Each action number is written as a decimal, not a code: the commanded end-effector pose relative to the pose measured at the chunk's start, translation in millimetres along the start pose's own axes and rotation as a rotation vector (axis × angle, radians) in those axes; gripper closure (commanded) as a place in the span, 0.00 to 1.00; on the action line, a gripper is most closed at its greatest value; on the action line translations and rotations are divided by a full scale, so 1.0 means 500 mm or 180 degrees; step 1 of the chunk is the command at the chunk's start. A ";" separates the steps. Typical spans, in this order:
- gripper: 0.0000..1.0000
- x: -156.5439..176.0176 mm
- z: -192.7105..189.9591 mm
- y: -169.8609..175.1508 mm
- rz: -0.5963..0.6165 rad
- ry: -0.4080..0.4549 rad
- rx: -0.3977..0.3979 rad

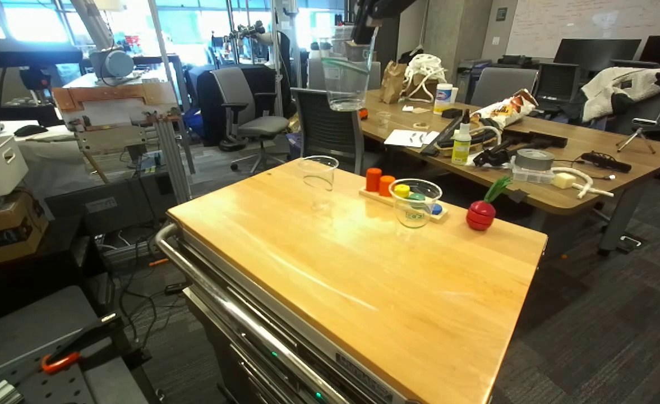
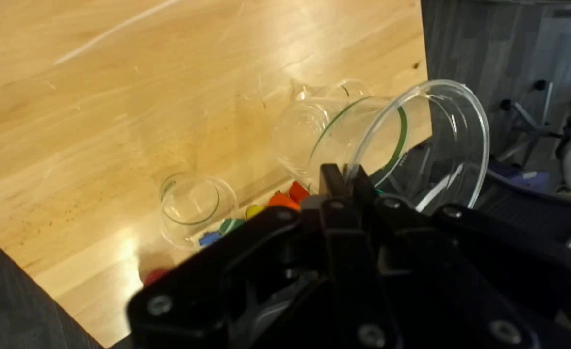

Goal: Pick up the two cups and stack them with the third cup

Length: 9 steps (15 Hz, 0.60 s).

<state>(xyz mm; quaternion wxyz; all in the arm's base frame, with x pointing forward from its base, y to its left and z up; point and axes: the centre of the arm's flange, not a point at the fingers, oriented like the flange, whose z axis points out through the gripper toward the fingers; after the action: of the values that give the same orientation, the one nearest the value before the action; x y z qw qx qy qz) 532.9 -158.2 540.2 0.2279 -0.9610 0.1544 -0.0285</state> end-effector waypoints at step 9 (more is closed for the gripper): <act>0.98 0.245 0.067 0.015 -0.0193 0.0247 -0.0172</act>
<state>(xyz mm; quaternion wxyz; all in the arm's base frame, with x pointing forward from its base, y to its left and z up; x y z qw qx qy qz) 620.2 -174.5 508.0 0.2059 -0.9675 0.1377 -0.0512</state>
